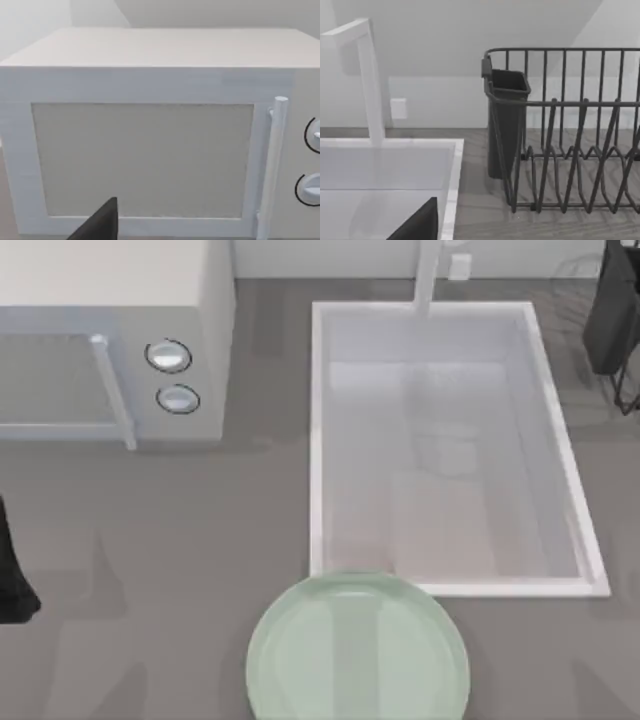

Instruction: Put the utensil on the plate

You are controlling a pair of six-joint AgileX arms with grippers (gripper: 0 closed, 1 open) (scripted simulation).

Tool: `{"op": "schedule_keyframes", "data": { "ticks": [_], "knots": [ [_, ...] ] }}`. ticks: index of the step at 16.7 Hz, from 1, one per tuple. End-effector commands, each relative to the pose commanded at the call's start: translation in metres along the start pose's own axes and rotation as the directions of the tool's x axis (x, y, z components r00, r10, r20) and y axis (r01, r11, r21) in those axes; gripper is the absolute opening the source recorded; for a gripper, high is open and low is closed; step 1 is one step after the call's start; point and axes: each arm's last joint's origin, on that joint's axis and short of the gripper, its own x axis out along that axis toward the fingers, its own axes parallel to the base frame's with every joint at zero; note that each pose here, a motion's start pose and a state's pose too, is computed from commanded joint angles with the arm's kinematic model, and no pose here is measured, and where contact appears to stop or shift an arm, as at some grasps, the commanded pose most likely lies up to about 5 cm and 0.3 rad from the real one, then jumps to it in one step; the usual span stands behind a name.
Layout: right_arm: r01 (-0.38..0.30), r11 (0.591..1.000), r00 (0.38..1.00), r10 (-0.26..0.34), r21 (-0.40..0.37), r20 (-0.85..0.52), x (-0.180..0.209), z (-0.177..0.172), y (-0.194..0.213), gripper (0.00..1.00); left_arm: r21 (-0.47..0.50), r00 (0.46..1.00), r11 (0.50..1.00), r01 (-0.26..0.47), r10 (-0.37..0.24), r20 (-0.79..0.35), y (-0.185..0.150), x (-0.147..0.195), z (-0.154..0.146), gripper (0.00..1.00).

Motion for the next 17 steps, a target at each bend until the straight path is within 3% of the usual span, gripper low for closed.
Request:
{"op": "schedule_keyframes", "data": {
  "ticks": [5,10,13,17],
  "knots": [
    [0.009,1.0,0.999,-0.01,-0.02,-0.047,0.0,0.012,-0.001,1.0,0.0,1.0,1.0,0.0,0.0,0.0,0.0,0.0,0.0,1.0],
    [0.009,0.995,0.956,-0.038,-0.1,-0.29,0.017,0.057,-0.004,1.0,0.0,1.0,1.0,0.0,0.0,0.0,0.0,0.0,0.0,1.0],
    [-0.027,0.989,0.847,-0.054,-0.145,-0.529,0.051,0.08,-0.009,1.0,0.0,1.0,1.0,0.0,0.0,0.0,0.0,0.0,0.0,1.0],
    [-0.116,0.982,0.577,-0.057,-0.151,-0.815,0.117,0.084,-0.021,1.0,0.0,1.0,1.0,0.0,0.0,0.0,0.0,0.0,0.0,1.0]
  ]
}}
